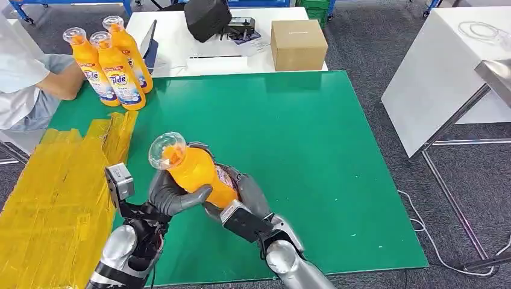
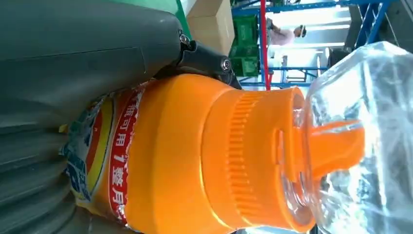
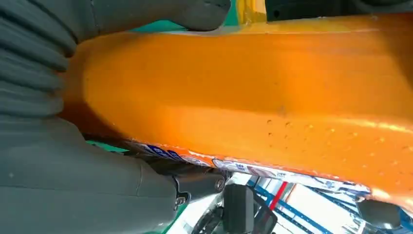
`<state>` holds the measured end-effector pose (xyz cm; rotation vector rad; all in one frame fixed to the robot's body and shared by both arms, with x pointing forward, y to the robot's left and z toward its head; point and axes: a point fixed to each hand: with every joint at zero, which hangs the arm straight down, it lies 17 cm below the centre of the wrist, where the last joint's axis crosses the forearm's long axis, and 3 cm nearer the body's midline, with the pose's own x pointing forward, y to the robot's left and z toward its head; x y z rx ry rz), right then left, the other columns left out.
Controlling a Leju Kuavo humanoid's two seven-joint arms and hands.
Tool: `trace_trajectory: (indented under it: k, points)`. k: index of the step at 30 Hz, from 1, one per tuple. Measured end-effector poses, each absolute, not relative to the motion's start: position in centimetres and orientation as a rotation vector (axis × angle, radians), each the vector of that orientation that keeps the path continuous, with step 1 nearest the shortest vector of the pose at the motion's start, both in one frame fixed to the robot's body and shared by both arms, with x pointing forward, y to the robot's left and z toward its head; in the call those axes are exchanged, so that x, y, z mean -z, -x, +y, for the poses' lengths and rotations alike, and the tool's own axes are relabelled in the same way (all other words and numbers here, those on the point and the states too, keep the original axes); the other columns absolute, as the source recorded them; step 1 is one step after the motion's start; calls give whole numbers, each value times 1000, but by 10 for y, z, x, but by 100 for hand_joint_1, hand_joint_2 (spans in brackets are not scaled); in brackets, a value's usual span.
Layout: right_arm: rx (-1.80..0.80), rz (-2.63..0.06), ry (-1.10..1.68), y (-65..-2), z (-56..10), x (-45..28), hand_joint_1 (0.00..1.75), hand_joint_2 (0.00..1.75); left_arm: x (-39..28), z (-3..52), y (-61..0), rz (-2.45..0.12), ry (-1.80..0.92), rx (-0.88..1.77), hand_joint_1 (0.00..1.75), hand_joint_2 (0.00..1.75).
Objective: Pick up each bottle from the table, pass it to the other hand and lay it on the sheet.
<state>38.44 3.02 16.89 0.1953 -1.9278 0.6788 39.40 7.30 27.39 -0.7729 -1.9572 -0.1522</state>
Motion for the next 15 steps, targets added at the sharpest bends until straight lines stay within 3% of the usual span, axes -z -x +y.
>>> trace_trajectory:
  k: [7,8,9,10,15]
  points:
    - [-671,-1934,-190,-384,29,-170,173,175,-274,73,-394,-1958,773,153,175,175]
    - [-669,-1933,-188,-384,28,-170,98,175,-274,73,-394,-1958,772,153,175,175]
    - [-666,-1935,-186,-384,28,-170,7,175,-274,73,-394,-1959,771,151,175,175]
    - [-662,-1939,-183,-383,27,-171,0,175,-274,74,-395,-1963,764,151,175,175]
    - [-578,-2006,-168,-381,13,-189,0,175,-271,98,-408,-2067,494,187,175,175]
